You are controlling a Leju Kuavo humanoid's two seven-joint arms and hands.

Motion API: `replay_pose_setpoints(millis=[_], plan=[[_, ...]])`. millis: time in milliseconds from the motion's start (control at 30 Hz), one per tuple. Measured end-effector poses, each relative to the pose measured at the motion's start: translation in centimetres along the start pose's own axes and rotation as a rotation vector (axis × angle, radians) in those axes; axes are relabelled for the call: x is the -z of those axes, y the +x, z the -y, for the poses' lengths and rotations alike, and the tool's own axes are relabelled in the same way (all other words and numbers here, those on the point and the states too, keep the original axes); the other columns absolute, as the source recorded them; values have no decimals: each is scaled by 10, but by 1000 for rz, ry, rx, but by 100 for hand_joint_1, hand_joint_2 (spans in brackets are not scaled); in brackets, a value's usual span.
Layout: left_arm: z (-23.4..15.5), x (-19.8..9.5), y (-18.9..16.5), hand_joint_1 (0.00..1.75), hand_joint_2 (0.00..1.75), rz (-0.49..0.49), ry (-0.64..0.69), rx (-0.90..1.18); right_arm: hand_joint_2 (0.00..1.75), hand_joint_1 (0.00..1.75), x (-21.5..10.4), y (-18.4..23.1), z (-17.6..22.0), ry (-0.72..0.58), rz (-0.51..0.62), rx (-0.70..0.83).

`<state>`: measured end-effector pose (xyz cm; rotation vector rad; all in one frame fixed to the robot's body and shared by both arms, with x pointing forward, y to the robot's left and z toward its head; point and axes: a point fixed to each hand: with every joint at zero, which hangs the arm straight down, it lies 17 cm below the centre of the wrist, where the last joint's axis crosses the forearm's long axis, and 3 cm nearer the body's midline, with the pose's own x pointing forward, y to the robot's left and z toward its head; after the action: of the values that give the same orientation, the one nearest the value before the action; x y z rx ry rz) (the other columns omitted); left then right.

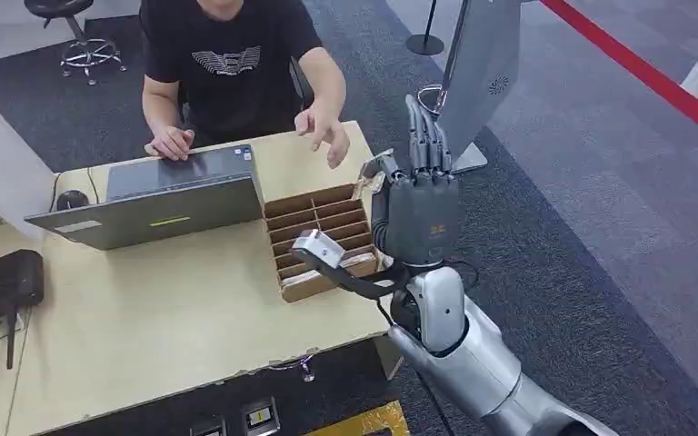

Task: Pass the card to the sensor for recognition and then transmit it.

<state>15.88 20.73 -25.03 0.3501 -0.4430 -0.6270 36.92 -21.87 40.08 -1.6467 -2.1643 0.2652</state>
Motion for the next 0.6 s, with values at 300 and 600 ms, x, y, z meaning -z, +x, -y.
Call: replay_pose_setpoints(millis=[300,600], plan=[[-1,2,22,0,0,57,-14,91,175,175,19,23,-24,22,29,71],[-1,2,28,0,0,59,-13,99,175,175,11,45,-66,108,76,92]])
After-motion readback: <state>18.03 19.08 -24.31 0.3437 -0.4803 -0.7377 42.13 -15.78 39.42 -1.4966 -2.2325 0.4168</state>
